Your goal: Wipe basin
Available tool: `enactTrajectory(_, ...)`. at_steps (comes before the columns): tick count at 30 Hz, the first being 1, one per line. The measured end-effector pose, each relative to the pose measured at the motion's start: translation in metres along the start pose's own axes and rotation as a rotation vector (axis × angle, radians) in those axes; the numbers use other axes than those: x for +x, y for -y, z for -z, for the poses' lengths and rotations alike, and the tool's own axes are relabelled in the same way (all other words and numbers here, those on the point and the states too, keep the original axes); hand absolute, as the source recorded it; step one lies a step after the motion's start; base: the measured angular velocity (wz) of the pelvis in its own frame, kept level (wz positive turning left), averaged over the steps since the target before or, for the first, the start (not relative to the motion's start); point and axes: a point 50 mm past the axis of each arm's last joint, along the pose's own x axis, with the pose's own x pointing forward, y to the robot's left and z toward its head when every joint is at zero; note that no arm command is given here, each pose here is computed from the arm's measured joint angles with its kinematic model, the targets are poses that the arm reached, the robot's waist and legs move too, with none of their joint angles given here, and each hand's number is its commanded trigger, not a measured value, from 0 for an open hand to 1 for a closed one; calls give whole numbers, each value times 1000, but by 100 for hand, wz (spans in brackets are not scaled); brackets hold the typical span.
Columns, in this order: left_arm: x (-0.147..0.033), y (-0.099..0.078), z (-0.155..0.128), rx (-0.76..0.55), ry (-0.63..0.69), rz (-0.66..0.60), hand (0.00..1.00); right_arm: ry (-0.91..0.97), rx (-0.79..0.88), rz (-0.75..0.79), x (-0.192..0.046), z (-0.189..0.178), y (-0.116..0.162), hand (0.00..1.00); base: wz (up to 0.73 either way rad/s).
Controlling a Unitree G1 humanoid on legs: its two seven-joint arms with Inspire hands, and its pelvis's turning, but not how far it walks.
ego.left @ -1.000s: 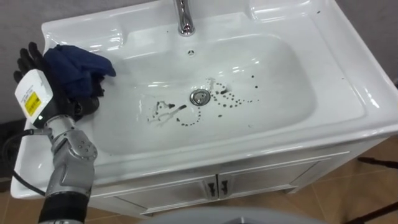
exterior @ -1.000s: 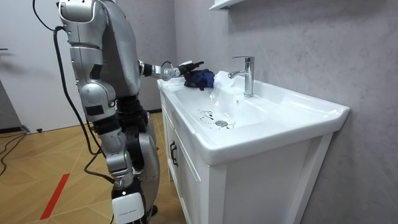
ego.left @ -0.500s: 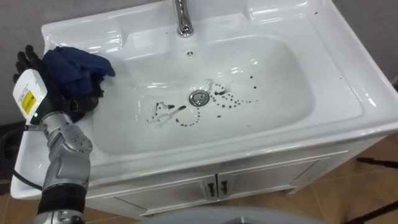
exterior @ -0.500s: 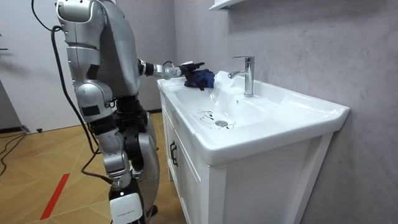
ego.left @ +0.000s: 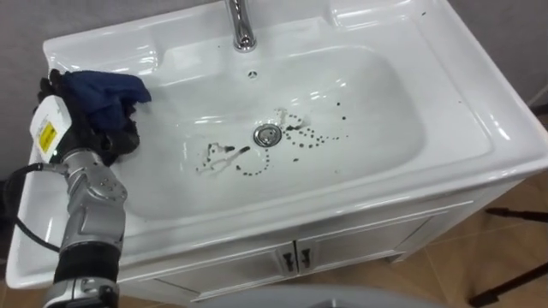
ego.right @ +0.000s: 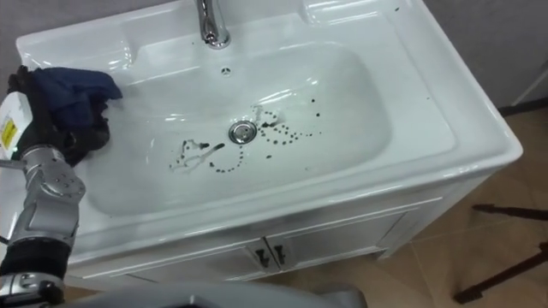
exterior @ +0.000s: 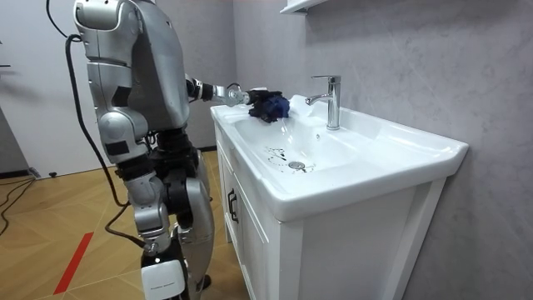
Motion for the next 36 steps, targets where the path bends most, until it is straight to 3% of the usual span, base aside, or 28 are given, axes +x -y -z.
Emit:
enactTrajectory(11,5,-8,-5,10,49,-25,0,33,-8,2,0,-5,0,0,0)
enactTrajectory(23,8,1,6,43,-20,-4,0,-5,-14,3,0,5,-1,0,-5)
enactTrajectory(24,8,1,7,47,-30,-4,10,-3,-13,4,-1,4,-1,0,-8)
enactTrajectory(25,8,1,8,50,-38,-4,50,-7,-13,6,-1,6,-1,0,-7)
enactTrajectory(26,8,1,8,52,-41,-3,100,-5,-13,7,-1,5,0,0,-8)
enactTrajectory(36,5,13,22,81,-88,37,100,-33,-10,22,-1,8,1,0,-8)
